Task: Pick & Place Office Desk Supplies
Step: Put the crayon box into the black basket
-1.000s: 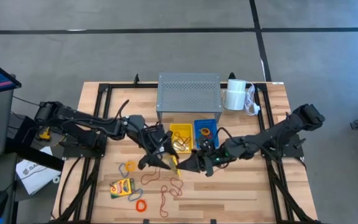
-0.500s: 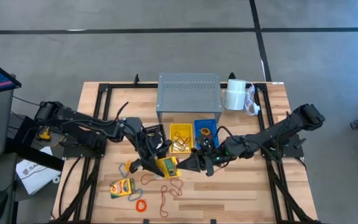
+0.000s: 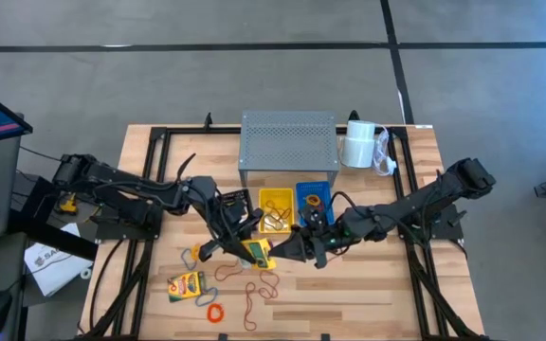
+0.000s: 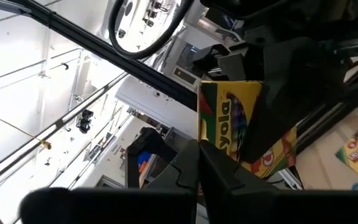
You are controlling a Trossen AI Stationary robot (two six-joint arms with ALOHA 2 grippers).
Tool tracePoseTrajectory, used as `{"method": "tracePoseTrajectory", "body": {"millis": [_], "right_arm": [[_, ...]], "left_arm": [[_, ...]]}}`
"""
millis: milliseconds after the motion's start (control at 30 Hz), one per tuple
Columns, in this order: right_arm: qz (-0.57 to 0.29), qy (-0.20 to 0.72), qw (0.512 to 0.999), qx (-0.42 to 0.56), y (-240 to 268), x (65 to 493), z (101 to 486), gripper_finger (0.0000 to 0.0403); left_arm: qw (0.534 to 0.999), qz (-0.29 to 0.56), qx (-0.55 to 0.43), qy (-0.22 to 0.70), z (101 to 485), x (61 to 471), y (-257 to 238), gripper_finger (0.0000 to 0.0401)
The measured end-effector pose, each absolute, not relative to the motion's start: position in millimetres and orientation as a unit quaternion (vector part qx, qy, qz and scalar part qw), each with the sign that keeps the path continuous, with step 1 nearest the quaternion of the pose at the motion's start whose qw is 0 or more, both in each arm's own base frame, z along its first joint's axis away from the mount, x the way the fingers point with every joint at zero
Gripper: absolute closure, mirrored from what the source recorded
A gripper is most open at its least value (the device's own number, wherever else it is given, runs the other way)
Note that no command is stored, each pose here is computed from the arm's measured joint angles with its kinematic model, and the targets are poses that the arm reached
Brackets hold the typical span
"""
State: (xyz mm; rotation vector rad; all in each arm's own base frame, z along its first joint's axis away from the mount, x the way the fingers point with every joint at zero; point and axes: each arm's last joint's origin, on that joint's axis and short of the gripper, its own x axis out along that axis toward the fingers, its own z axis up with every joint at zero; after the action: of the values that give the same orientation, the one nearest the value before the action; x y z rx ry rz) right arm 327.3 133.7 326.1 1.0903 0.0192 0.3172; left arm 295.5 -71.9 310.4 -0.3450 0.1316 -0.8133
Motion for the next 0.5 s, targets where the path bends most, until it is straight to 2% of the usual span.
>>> {"method": "tracePoseTrajectory", "body": {"millis": [300,500], "right_arm": [[0.156,-0.009,0.845,0.511,130.1,321.4,336.3,0.0292],[0.140,-0.006,0.855,0.499,124.0,309.3,347.2,0.0264]], "left_arm": [[0.892,-0.411,-0.170,0.079,310.7,292.4,-70.4,0.0378],[0.901,-0.364,-0.185,0.143,303.4,288.0,-49.7,0.0378]]}}
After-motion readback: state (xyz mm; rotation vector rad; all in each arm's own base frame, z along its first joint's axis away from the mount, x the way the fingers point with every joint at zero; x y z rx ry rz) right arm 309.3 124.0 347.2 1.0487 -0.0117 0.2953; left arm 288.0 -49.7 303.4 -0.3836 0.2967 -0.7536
